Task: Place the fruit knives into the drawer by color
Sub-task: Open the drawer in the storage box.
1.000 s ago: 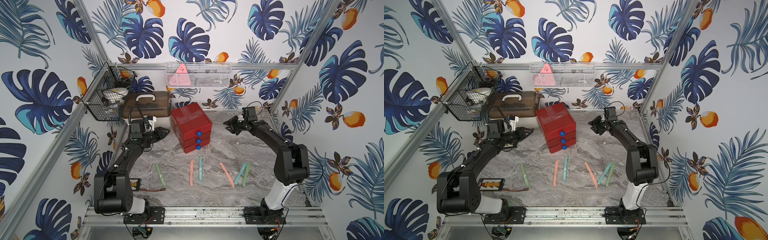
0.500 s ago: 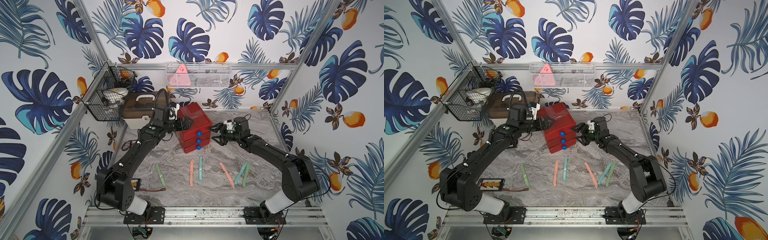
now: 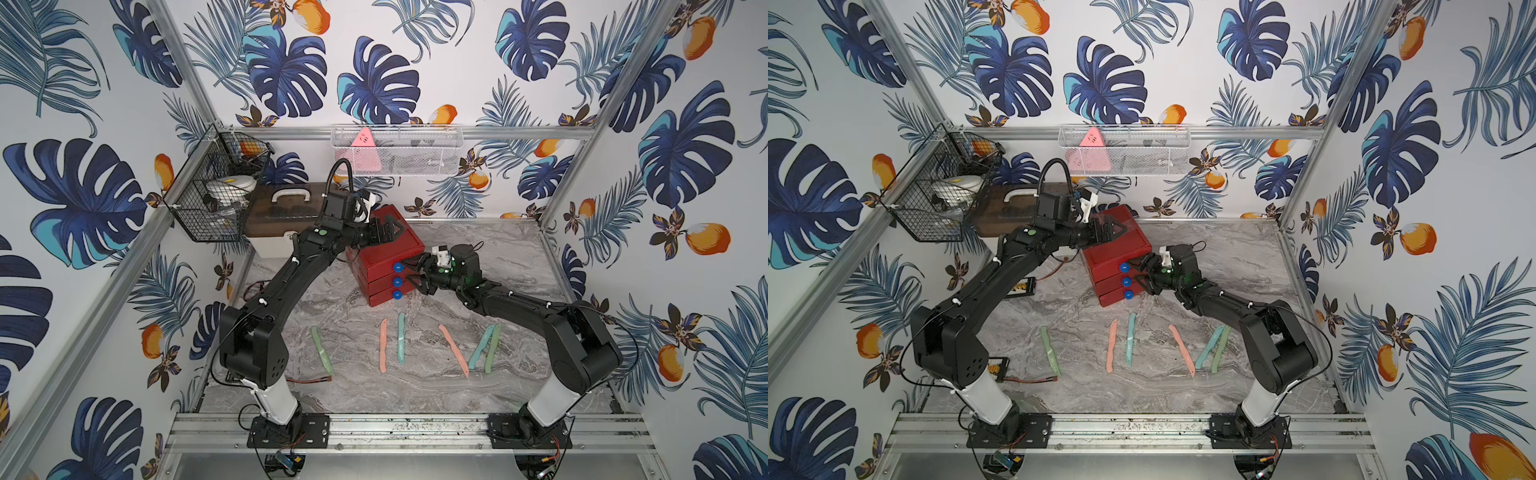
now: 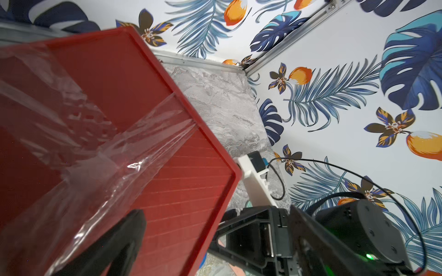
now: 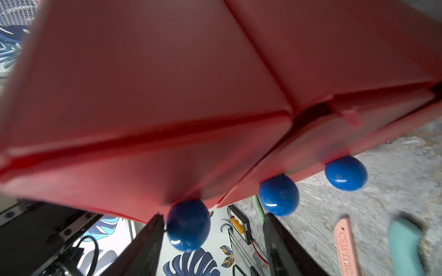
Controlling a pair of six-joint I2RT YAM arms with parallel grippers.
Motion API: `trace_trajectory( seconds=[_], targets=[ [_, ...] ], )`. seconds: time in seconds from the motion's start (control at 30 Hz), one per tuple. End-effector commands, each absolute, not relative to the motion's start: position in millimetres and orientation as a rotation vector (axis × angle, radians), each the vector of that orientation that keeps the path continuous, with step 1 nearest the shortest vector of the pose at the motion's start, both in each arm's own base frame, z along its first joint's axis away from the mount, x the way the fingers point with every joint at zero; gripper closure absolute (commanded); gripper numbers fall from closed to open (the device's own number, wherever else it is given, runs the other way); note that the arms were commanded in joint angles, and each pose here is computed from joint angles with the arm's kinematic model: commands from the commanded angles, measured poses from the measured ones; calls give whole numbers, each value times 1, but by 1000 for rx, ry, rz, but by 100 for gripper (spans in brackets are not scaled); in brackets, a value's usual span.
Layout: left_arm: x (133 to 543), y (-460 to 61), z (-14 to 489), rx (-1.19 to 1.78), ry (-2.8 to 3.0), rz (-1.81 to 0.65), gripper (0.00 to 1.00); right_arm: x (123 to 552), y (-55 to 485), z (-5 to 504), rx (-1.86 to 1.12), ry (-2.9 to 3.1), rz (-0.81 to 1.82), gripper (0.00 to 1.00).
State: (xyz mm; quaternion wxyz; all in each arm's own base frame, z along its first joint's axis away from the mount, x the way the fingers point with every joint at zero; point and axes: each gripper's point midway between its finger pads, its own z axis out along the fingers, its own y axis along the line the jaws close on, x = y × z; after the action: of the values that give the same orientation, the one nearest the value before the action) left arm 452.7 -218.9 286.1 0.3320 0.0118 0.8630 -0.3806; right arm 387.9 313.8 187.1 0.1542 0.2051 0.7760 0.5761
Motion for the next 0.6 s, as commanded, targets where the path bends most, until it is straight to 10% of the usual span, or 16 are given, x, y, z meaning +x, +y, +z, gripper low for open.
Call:
trace_trajectory(
  seconds=[0.0, 0.37, 0.57],
  targets=[
    [450, -217, 273, 7, 2290, -1040, 1, 395, 320, 202, 558, 2132, 1694, 33],
    [452, -199, 222, -58, 2364, -1065, 1, 398, 333, 209, 525, 2060, 1721, 50],
    [455, -199, 215, -48, 2379, -1066, 1, 402, 340, 215, 508, 2016, 1755, 75]
  ],
)
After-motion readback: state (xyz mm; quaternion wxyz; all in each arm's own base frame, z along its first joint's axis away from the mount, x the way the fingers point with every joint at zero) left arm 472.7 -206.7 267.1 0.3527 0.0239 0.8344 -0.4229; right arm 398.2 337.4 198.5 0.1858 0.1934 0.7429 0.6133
